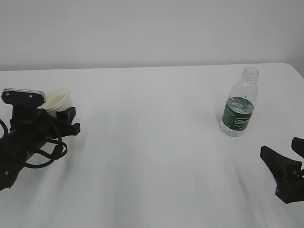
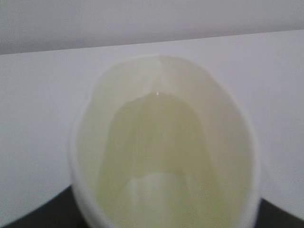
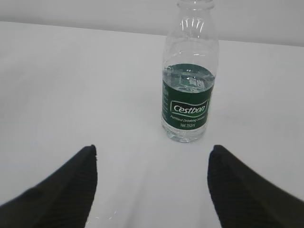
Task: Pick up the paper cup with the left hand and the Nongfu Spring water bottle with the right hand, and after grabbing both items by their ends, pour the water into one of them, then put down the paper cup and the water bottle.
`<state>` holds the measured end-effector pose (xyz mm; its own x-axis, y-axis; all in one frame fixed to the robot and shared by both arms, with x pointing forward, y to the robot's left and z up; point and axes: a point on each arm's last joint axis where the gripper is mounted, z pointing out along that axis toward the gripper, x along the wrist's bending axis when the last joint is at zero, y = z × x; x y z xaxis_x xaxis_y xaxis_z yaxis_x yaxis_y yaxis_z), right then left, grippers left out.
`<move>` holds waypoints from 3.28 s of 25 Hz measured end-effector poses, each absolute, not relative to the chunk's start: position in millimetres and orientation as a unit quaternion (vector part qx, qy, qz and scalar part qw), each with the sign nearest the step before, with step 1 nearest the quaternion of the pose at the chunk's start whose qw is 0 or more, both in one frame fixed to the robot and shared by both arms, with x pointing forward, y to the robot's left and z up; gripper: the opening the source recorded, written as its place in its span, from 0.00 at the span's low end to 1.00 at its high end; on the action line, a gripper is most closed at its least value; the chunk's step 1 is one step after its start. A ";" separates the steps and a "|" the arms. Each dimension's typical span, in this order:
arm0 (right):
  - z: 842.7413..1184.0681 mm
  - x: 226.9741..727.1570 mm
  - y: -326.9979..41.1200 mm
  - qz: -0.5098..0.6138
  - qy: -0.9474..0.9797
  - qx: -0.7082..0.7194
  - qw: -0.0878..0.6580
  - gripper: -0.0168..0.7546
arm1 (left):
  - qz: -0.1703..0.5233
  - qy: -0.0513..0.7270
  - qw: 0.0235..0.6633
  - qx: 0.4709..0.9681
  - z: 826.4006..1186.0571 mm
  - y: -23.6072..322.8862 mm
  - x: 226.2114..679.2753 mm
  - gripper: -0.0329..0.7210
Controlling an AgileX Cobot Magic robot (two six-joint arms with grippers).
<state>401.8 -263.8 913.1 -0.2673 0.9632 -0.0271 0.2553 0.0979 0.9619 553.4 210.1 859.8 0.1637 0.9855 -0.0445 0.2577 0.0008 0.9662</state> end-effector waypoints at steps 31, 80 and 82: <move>913.1 401.6 -263.0 0.475 0.642 0.473 0.372 0.74 | 0.379 0.518 0.478 0.600 831.7 199.4 581.8 0.52; 903.7 402.4 -263.7 0.461 0.647 0.495 0.353 0.71 | 0.362 0.507 0.472 0.624 846.8 207.4 545.2 0.81; 903.7 402.4 -263.7 0.461 0.646 0.495 0.353 0.71 | 0.362 0.505 0.474 0.623 851.6 208.2 542.1 0.81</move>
<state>402.4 -263.7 903.7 -0.2606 0.9654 0.0014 0.3148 0.0836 0.9455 542.1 208.2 851.6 0.2267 0.9736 -0.0275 0.2860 -0.0395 0.9574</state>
